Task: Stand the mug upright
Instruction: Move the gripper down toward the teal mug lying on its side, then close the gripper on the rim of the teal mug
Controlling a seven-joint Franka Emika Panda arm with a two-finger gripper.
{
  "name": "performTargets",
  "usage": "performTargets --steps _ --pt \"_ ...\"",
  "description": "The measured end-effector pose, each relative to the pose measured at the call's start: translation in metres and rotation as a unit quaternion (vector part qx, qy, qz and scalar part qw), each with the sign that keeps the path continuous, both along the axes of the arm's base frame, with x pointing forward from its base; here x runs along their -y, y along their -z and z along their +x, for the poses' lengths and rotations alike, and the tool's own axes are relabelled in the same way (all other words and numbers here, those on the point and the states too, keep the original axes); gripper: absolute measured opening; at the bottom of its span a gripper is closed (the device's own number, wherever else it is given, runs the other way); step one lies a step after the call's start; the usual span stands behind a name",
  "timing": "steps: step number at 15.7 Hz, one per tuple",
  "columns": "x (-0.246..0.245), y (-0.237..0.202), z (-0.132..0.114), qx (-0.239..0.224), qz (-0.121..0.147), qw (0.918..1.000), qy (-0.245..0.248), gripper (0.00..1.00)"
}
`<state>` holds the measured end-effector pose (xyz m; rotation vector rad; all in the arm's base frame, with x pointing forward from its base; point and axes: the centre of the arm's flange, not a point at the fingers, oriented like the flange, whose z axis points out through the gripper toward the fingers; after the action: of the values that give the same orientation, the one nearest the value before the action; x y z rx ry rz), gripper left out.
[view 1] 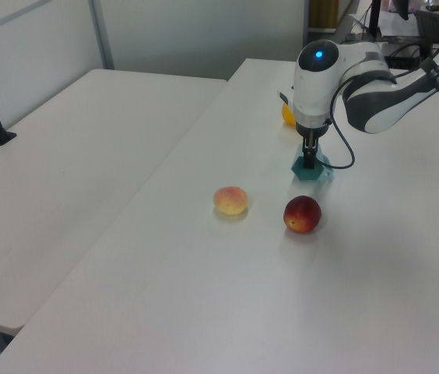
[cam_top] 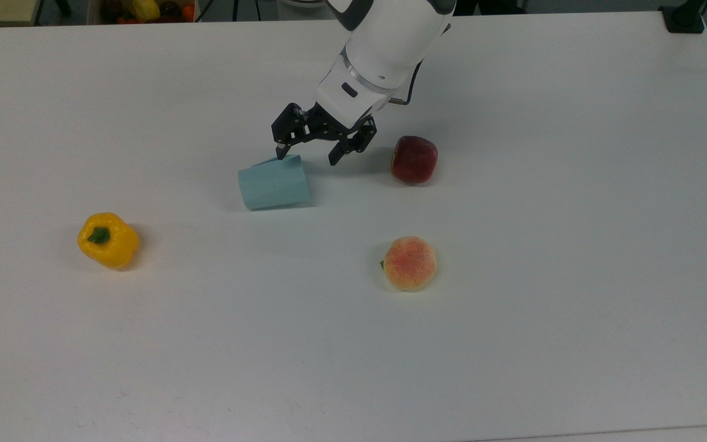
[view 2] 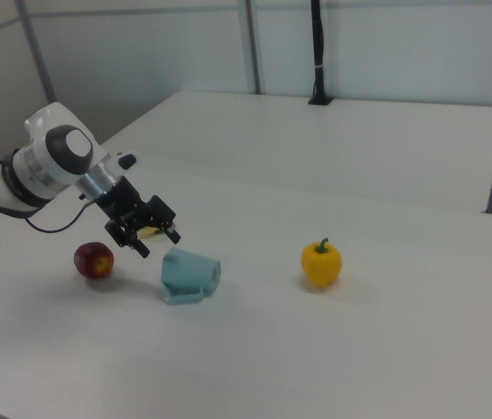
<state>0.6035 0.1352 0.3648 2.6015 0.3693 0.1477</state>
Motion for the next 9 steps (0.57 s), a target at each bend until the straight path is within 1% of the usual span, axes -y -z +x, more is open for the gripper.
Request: performTargets --steps 6,9 --pt "0.018 0.022 -0.003 -0.003 -0.049 0.9988 -0.007 1.00" --pt "0.024 0.034 -0.001 0.000 -0.060 0.9982 -0.007 1.00"
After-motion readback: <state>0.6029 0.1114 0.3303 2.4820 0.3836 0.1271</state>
